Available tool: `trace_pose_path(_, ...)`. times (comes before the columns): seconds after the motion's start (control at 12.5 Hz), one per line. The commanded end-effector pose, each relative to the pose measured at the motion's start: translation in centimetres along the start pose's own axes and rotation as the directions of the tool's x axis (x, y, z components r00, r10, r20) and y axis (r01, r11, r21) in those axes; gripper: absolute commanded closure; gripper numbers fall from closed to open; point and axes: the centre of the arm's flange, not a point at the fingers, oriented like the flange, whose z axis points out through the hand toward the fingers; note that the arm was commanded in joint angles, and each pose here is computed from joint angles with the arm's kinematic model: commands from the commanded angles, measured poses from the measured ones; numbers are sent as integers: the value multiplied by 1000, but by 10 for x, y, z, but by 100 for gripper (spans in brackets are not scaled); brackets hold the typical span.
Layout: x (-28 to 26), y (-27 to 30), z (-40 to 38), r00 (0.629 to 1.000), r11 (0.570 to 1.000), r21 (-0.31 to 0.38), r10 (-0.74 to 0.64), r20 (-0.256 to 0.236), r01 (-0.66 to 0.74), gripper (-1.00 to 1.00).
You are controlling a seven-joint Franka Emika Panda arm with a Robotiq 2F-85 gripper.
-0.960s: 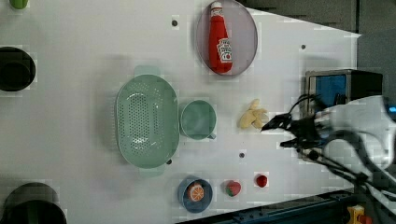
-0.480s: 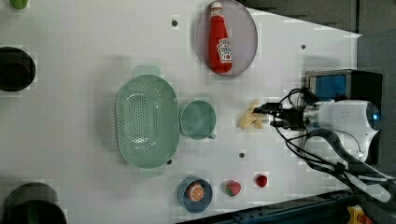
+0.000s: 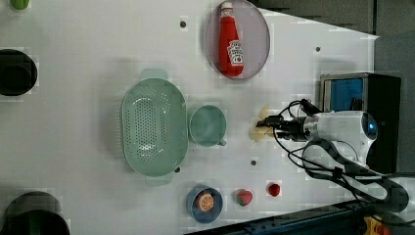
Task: Pick Banana and place it in mug.
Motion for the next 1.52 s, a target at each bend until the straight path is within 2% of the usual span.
trace_pose_path(0.08, 3, -16, -15, 997, 997, 17, -70, -42, 71, -1)
trace_pose_path(0.24, 4, -18, -21, 996, 997, 22, -73, -54, 74, 42)
trace_pose_path(0.48, 13, -22, -73, 988, 996, 48, -71, -137, 78, 42)
trace_pose_path(0.56, 15, -23, -107, 987, 996, 46, -72, -142, 79, 42)
trace_pose_path(0.72, 12, -24, -157, 993, 997, 23, -76, -92, 79, 42)
trace_pose_path(1.04, 0, -21, -271, 995, 997, 2, -79, -58, 79, 42)
trace_pose_path(1.28, -20, -37, -323, 989, 993, 0, -120, -92, 120, 42)
trace_pose_path(1.36, -30, -49, -331, 982, 989, -2, -149, -112, 150, 42)
trace_pose_path(1.52, -56, -86, -333, 966, 974, -24, -228, -122, 227, 42)
